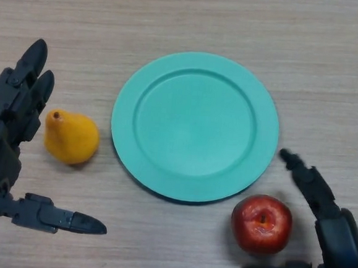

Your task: Pick up the red apple and place it on the plate

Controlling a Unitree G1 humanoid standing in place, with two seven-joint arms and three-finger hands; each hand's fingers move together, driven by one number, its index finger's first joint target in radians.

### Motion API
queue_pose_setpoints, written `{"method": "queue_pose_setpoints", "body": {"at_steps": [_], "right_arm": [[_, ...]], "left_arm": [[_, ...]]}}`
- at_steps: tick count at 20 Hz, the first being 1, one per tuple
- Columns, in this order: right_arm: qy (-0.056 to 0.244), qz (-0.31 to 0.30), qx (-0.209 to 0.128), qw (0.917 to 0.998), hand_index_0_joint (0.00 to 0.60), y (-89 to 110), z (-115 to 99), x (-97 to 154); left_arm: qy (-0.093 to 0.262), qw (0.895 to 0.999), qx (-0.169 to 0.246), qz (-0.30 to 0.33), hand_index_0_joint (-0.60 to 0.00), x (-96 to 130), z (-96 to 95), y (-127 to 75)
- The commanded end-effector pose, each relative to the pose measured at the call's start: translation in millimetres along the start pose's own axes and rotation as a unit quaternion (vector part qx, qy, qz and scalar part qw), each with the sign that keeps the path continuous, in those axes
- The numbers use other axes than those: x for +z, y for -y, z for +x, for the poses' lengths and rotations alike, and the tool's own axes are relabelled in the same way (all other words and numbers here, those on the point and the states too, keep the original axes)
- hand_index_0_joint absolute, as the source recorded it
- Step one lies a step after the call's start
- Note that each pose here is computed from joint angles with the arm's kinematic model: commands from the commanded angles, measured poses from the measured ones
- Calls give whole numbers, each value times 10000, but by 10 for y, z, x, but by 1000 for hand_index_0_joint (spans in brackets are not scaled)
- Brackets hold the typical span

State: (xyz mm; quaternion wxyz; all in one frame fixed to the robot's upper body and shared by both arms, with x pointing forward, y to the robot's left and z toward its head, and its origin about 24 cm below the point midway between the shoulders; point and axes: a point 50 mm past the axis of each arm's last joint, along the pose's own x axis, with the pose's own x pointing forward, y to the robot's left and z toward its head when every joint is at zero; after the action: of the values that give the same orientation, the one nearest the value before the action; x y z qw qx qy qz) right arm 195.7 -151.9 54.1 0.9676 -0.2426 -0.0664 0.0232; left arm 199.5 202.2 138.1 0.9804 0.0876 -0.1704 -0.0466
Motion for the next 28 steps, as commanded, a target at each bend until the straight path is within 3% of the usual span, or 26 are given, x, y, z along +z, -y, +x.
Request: {"method": "queue_pose_setpoints", "body": {"at_steps": [1, 6, 10, 11, 14, 17, 21, 25, 28], "right_arm": [[760, 211, -484, 9957, 600, 114, 46, 187], [821, 284, -349, 9956, 600, 141, 21, 254], [1039, 309, -254, 9938, 600, 308, 64, 541], [1258, 166, -235, 9916, 600, 351, 104, 653], [1492, 238, -112, 9885, 600, 385, 262, 904], [1771, 400, 11, 9834, 600, 313, 468, 1189], [1812, 698, 142, 9809, 600, 110, 761, 1334], [1661, 1093, 281, 9796, 600, -39, 991, 1339], [1530, 1023, 357, 9823, 600, -153, 1117, 1236]], "left_arm": [[1066, 9935, 119, 381, 0, 311, -9, -73], [1048, 9938, 32, 370, 0, 301, 13, -8], [1043, 9942, -59, 272, 0, 316, 32, 53], [1036, 9943, -84, 235, 0, 319, 31, 66], [1071, 9939, -166, 194, 0, 335, 37, 79], [1089, 9938, -174, 138, 0, 331, 30, 86], [1100, 9938, -142, 2, 0, 337, -15, 53], [1190, 9928, 123, 62, 0, 380, -54, -76], [1135, 9932, 246, 74, 0, 354, -70, -115]]}}
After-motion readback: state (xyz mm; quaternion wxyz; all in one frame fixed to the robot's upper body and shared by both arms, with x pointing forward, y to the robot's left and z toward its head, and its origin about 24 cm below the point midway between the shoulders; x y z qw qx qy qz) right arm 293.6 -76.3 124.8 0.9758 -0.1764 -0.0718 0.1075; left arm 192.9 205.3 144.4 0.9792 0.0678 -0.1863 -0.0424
